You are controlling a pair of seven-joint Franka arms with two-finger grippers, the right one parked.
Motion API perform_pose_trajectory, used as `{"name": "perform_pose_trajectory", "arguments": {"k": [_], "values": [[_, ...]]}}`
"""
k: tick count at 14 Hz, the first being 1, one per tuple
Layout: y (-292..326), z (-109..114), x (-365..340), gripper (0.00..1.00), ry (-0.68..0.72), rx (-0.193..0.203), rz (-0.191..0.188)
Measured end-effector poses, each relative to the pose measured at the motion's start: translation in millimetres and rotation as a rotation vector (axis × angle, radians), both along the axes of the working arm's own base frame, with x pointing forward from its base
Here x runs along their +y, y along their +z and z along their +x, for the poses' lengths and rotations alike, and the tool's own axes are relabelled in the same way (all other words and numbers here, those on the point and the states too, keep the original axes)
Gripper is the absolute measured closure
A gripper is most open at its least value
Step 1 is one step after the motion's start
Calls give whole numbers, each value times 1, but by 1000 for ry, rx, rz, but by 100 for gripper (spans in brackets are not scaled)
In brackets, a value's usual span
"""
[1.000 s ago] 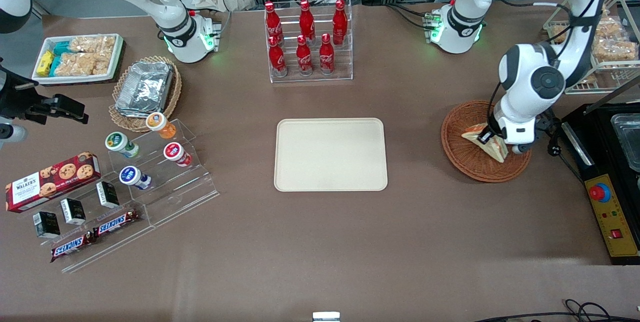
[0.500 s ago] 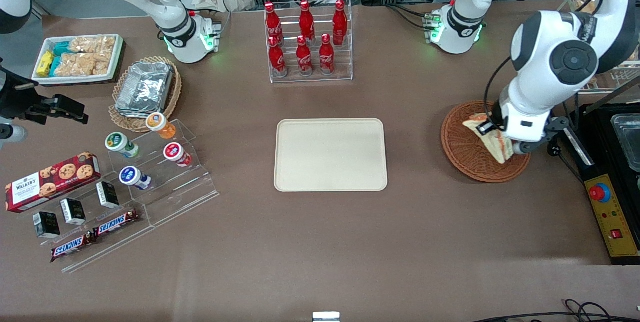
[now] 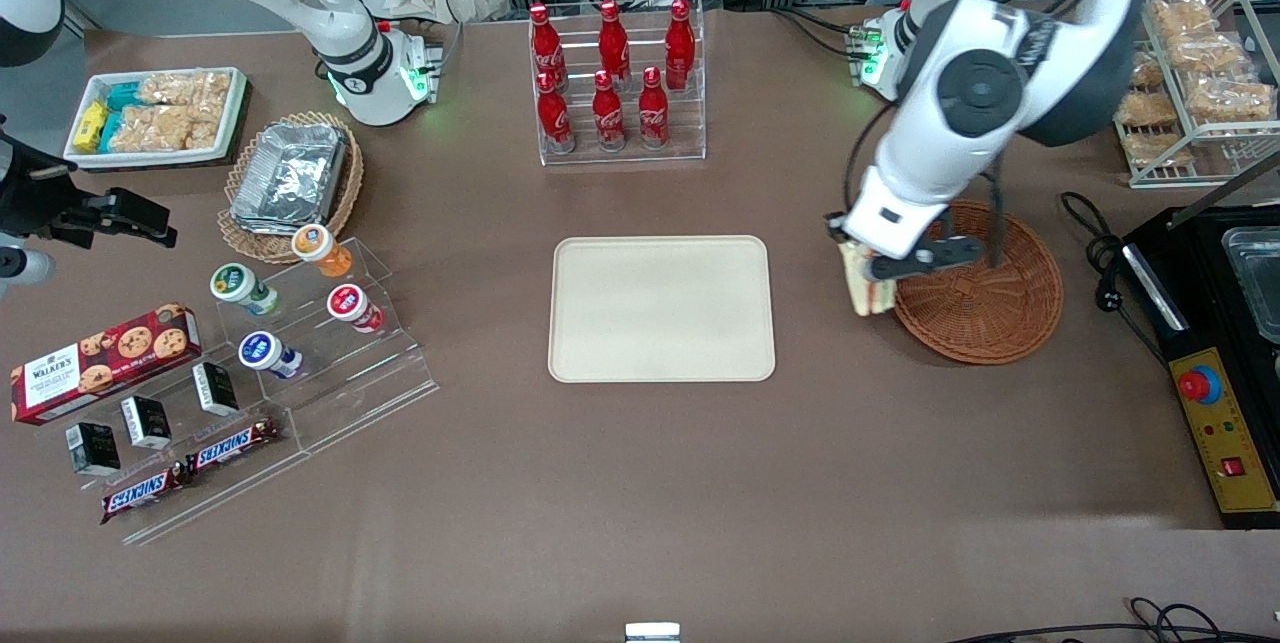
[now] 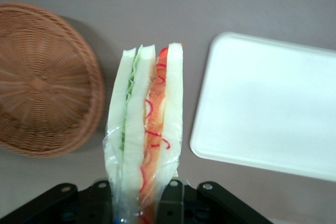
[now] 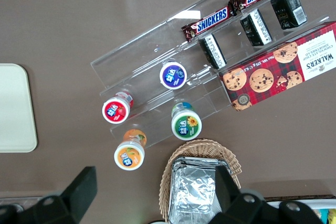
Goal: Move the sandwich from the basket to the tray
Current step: 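Carry the held sandwich over the white tray and lower it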
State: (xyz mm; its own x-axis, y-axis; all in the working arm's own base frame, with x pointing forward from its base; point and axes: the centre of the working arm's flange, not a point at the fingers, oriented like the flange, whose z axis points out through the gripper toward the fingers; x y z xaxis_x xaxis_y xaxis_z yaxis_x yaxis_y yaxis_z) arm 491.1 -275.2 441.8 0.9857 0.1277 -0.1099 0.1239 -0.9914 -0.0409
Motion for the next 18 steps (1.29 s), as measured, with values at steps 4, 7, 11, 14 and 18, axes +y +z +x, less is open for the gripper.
{"name": "perform_pose_trajectory", "arguments": {"k": [4, 7, 11, 14, 18], "values": [[-52, -10, -57, 79, -95, 8, -3], [-99, -14, -76, 79, -114, -1, -11], [-172, -31, -84, 79, -129, -48, -42], [-200, -37, -89, 79, -142, -34, -35], [-215, -38, -91, 79, -148, -34, -36]]}}
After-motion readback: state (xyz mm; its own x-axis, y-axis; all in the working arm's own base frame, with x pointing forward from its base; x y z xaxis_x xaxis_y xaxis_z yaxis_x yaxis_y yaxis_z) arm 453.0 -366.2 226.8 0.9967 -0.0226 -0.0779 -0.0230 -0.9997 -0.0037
